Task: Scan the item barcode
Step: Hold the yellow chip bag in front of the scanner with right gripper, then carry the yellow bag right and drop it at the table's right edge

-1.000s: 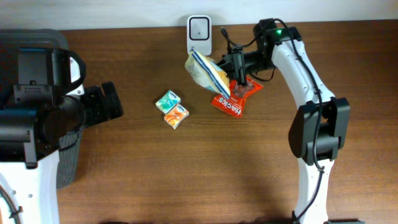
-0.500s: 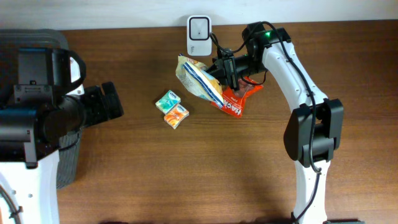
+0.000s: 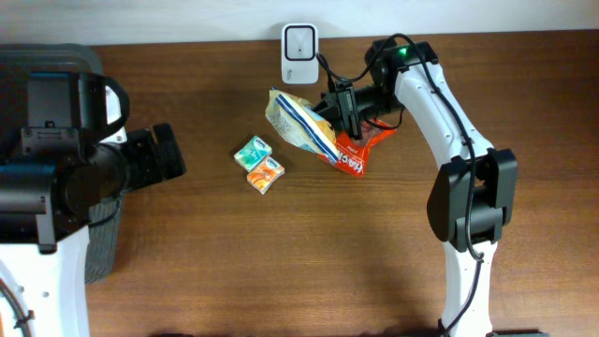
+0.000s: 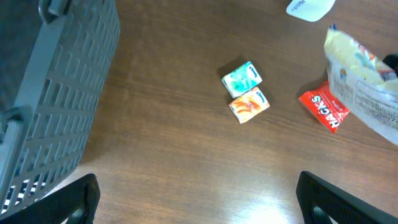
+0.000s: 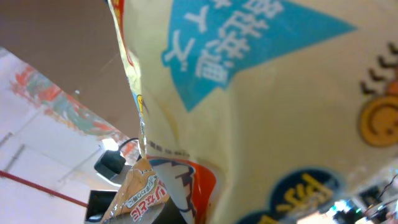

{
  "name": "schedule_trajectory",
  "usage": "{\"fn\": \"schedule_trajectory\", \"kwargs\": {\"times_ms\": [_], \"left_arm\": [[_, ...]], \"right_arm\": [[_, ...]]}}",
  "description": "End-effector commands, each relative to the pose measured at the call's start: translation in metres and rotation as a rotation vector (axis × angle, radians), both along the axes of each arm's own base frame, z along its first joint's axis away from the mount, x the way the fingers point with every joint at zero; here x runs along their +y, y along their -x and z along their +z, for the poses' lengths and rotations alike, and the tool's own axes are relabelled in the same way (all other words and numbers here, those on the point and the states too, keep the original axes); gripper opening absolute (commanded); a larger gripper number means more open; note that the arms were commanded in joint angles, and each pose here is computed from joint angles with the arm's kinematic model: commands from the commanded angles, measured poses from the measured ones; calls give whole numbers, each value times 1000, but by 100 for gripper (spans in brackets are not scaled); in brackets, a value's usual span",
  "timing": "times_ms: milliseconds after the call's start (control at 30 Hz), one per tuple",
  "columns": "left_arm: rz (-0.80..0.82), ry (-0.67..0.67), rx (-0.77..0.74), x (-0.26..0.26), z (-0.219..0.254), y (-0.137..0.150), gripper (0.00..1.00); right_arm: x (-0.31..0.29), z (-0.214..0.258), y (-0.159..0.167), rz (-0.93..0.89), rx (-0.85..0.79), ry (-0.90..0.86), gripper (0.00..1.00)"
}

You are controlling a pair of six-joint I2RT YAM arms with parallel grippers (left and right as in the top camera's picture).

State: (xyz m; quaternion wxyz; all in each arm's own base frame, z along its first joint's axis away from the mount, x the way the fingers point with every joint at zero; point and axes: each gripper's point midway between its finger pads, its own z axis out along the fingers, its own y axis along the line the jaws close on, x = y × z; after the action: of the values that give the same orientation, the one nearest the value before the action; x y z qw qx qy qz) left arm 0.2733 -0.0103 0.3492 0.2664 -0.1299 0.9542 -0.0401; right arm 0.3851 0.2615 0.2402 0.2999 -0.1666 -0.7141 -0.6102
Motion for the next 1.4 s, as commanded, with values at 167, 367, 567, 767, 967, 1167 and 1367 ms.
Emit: {"fn": "schedule_trajectory", "kwargs": {"times_ms": [167, 367, 567, 767, 967, 1167, 1367], "left_arm": [[2, 3, -6, 1, 2, 0, 99], [2, 3, -6, 1, 2, 0, 99], [2, 3, -6, 1, 2, 0, 99], [2, 3, -6, 1, 2, 0, 99], [2, 3, -6, 1, 2, 0, 99], [2, 3, -6, 1, 2, 1, 99], [2, 3, -6, 1, 2, 1, 99]], "right_arm": [[-3, 57, 16, -3, -72, -75, 4], [-8, 53, -2, -20, -240, -86, 4], [-50, -44, -78, -158, -571, 579, 4], [-83, -55, -135, -325, -746, 844, 4], [-74, -37, -180, -395, -1017, 826, 4], [-55, -60, -207, -405, -1122, 825, 4], [-13, -72, -205, -264, -1346, 821, 4]]}}
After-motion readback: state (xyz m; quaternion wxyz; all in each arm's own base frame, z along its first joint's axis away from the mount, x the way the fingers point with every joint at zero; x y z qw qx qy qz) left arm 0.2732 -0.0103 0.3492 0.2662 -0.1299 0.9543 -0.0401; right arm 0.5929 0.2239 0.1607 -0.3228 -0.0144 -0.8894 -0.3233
